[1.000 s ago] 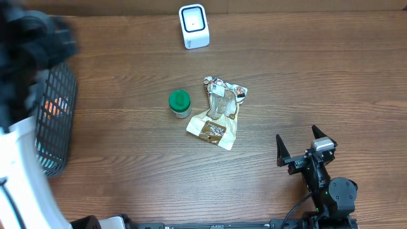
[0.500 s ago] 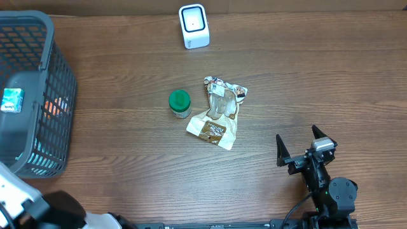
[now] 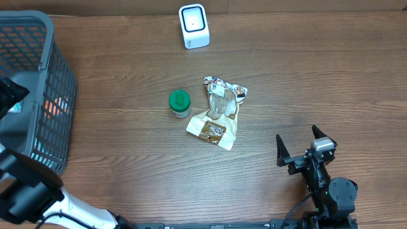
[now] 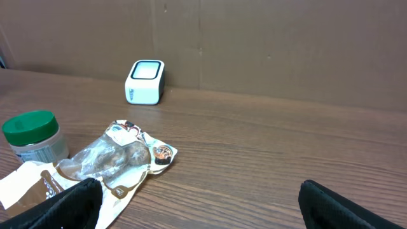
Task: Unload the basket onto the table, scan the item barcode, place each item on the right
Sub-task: 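Move the left gripper back into the basket toward the orange box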
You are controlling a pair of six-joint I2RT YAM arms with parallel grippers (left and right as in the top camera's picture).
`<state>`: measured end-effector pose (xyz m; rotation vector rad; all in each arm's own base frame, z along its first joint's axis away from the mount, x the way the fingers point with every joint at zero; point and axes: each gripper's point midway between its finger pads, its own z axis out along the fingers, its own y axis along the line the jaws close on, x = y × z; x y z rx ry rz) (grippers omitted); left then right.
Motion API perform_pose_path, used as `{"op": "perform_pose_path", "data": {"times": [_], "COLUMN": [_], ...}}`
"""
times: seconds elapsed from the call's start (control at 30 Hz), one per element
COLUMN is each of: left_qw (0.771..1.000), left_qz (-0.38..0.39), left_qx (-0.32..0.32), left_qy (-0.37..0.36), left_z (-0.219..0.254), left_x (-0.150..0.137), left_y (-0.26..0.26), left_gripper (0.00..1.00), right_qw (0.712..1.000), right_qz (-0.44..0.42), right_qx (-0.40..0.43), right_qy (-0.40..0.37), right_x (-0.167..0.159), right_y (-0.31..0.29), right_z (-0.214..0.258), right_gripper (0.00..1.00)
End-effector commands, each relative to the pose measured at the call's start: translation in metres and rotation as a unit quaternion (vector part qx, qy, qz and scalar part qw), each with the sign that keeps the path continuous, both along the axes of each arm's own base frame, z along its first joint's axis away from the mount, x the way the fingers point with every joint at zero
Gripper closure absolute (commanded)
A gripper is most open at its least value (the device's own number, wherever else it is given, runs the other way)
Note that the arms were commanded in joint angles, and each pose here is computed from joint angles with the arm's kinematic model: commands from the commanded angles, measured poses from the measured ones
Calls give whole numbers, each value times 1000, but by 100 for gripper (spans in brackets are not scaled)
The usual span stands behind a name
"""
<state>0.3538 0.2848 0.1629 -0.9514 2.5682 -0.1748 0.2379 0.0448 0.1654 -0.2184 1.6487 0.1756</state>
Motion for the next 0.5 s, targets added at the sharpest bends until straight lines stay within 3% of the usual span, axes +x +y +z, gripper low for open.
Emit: {"op": "perform_pose_path", "data": {"times": [0.0,0.17,0.47], "left_qw": [998,996,995], "left_qz": [-59,-69,-86], "left_qx": [-32,-53,-26], "left_qy": [-6,18,31], "left_z": [-29,-69,-90], "left_x": [14,23,42], "left_y": [-10,-11,-13], "left_gripper": [37,49,51], "right_qw": [1000,1000,1000], "right_qz": [5,5,5], "right_qx": [0,0,0], "right_qy": [-8,-8,-8], "right_x": [-1,-1,-1], "right_y": [2,2,2], "right_z": [4,4,4], "right_gripper": [0,0,0]}}
